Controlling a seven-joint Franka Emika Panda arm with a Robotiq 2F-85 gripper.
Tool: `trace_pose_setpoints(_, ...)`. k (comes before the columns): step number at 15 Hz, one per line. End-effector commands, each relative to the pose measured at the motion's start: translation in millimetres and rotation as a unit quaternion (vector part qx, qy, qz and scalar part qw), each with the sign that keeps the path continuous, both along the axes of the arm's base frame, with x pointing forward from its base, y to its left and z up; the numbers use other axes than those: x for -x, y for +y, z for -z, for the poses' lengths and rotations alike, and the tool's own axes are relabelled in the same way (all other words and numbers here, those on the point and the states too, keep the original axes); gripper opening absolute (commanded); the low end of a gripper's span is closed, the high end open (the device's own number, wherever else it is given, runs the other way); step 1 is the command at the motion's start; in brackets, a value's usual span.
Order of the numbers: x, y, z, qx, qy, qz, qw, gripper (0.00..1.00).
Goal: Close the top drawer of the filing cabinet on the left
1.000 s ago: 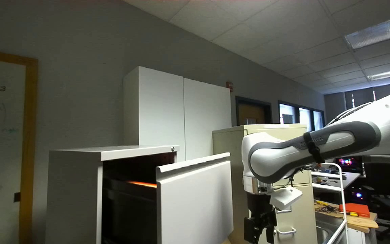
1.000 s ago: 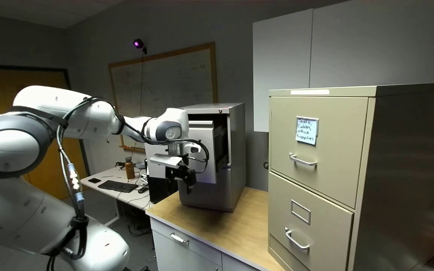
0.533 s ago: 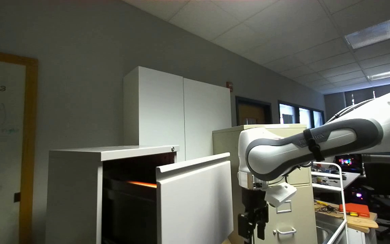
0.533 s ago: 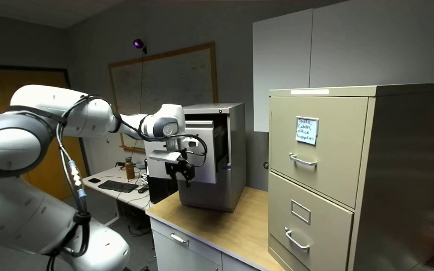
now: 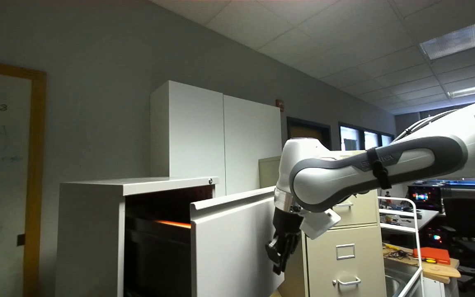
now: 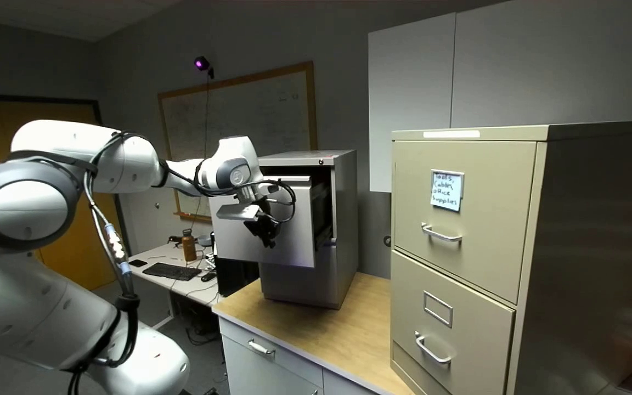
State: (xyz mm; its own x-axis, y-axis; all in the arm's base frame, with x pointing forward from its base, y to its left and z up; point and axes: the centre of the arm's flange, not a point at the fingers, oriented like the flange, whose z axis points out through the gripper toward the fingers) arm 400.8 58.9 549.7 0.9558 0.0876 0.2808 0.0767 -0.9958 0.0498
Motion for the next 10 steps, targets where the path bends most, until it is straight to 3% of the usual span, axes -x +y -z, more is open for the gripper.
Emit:
trace_pose_setpoints(1,-28.8,20.9,-26.3,0.005,-0.054,0.029,0.9981,0.00)
trace_pose_setpoints(3,-39.5,30.9,-37.2,0.003,-0.079,0.034,0.9963,0.00)
trace_pose_setpoints(10,-79.5,63.3,-54.5,-0.003,-0.090,0.021,0.9957,0.00)
